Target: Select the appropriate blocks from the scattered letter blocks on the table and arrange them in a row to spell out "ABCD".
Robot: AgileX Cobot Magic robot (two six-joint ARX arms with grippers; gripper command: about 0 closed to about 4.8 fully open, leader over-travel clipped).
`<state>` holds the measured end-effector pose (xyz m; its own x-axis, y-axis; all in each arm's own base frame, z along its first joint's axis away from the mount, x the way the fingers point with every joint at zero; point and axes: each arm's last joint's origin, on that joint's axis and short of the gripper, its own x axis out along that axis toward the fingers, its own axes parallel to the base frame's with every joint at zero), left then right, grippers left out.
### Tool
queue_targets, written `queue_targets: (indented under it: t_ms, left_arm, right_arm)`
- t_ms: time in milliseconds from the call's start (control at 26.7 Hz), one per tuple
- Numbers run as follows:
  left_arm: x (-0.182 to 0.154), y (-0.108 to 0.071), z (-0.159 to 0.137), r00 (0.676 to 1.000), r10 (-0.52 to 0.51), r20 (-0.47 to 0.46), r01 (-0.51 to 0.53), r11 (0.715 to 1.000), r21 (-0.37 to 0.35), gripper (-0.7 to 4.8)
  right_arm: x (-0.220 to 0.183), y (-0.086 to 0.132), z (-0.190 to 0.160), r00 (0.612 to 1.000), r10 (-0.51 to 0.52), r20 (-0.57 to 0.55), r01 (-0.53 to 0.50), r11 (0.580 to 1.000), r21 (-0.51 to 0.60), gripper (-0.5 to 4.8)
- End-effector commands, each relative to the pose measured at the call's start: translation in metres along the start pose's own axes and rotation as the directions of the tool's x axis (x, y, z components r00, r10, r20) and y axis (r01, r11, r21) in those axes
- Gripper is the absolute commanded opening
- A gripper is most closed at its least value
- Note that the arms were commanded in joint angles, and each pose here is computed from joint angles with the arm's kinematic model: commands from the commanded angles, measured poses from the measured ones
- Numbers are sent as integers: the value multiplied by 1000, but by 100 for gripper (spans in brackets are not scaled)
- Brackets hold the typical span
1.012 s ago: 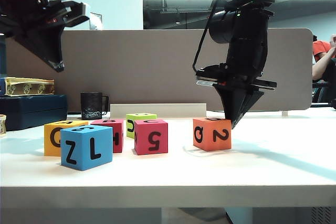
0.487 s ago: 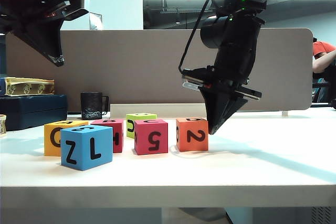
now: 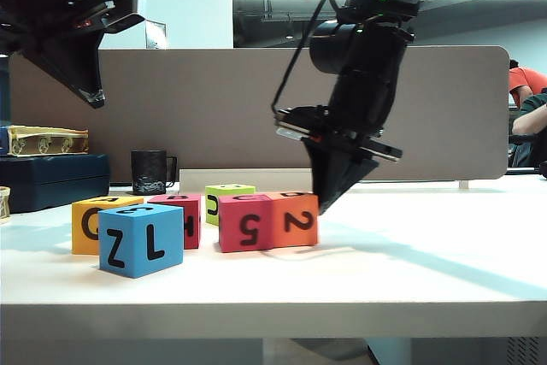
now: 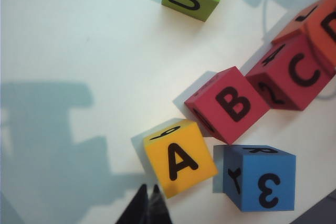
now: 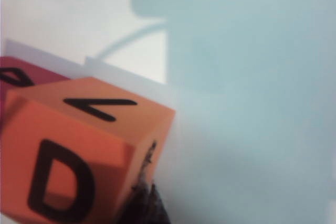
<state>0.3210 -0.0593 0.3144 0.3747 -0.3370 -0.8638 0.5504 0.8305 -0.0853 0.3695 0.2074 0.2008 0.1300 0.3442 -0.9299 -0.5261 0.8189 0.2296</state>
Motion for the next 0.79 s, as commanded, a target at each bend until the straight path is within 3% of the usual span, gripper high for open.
queue_targets:
  t_ms: [37, 337, 450, 525, 787]
  left_arm:
    - [-3, -1, 1, 1000, 1, 17, -1, 1000, 6, -6]
    - [-3, -1, 1, 1000, 1, 17, -1, 1000, 6, -6]
    - [-3, -1, 1, 1000, 1, 17, -1, 1000, 6, -6]
    - [-3, -1, 2, 1000, 2, 19, -2, 1000, 6, -6]
    - [-3, -1, 2, 1000, 1, 18, -1, 1000, 6, -6]
  right_arm:
    - [0, 9, 3, 1000, 13, 22, -12, 1000, -24, -4]
    - [2, 16, 3, 999, 18, 29, -17, 1000, -18, -4]
    - [1, 14, 3, 999, -32, 26, 33, 999, -16, -4]
    - [-1, 13, 0, 997, -82, 4, 82, 997, -12, -4]
    - [-17, 17, -5, 995, -78, -65, 76, 997, -23, -4]
